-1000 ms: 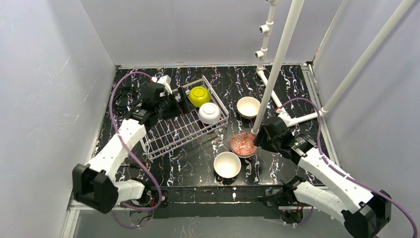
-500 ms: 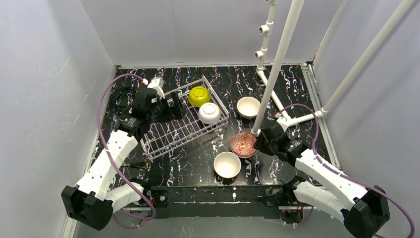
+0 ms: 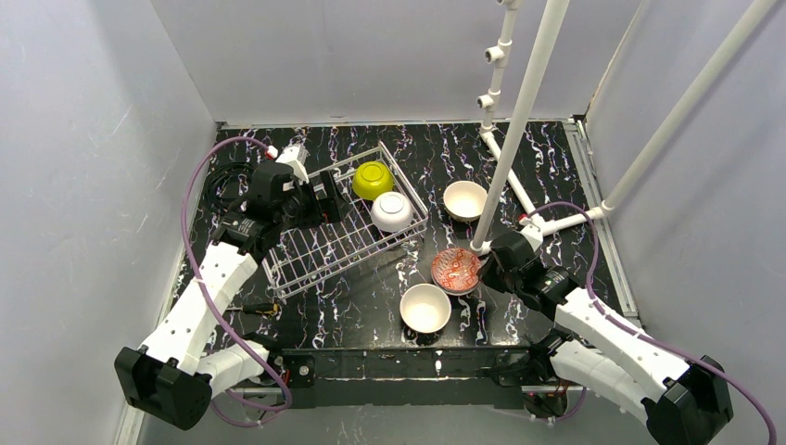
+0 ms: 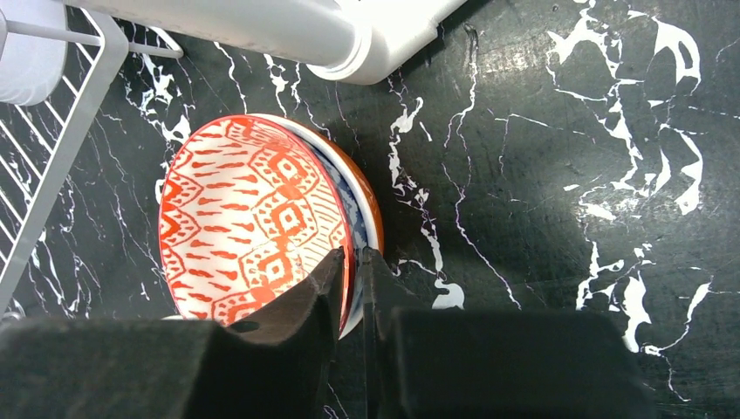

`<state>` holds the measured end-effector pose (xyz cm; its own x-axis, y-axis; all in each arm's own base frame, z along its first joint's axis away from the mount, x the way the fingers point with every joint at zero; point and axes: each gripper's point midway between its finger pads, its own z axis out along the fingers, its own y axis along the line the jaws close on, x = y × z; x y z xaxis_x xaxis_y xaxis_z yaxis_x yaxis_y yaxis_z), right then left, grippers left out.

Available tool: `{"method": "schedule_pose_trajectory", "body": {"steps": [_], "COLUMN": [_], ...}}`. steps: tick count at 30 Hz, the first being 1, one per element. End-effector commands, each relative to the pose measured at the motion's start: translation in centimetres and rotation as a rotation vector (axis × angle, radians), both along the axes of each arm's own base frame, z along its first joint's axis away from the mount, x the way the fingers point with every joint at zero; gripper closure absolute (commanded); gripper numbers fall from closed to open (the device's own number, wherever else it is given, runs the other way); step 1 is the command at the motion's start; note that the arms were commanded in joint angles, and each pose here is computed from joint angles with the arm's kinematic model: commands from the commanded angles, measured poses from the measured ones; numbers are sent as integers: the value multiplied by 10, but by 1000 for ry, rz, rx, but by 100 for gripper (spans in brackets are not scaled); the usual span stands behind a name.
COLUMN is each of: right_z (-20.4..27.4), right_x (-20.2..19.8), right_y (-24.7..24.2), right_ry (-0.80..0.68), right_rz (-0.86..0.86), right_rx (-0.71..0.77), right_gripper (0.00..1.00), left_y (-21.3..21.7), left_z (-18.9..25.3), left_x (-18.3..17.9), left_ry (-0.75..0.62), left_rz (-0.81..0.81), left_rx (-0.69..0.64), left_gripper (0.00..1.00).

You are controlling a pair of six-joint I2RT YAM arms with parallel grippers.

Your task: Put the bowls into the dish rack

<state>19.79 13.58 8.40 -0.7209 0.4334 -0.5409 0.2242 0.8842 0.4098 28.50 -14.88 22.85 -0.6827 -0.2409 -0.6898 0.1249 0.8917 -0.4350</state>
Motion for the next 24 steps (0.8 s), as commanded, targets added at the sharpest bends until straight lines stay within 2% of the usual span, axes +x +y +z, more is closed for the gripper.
{"method": "schedule_pose_trajectory", "body": {"steps": [1, 4, 8, 16, 20, 24], "right_z": [5, 11, 24, 65, 81, 88], "right_x": [5, 6, 7, 10, 9, 4], "right_y": [1, 1, -2, -2, -2, 0], "right_ry": [-25, -30, -45, -116, -133, -123], "right_rz": [-40, -44, -64, -73, -69, -49], "right_rx": [25, 29, 33, 82, 104, 112], "right_gripper": [80, 85, 99, 99, 99, 99], "left_y": [-3, -5, -14, -52, -81, -124], "left_z": [22, 24, 30, 38, 41, 49], "left_x": [1, 2, 1, -7, -18, -40], "left_ry": [-45, -52, -81, -107, -159, -263], "left_rz": [-24, -32, -81, -254, -369, -560], "left_rx": [-25, -32, -63, -169, -150, -95], "left_gripper": [2, 4, 6, 11, 9, 7]}}
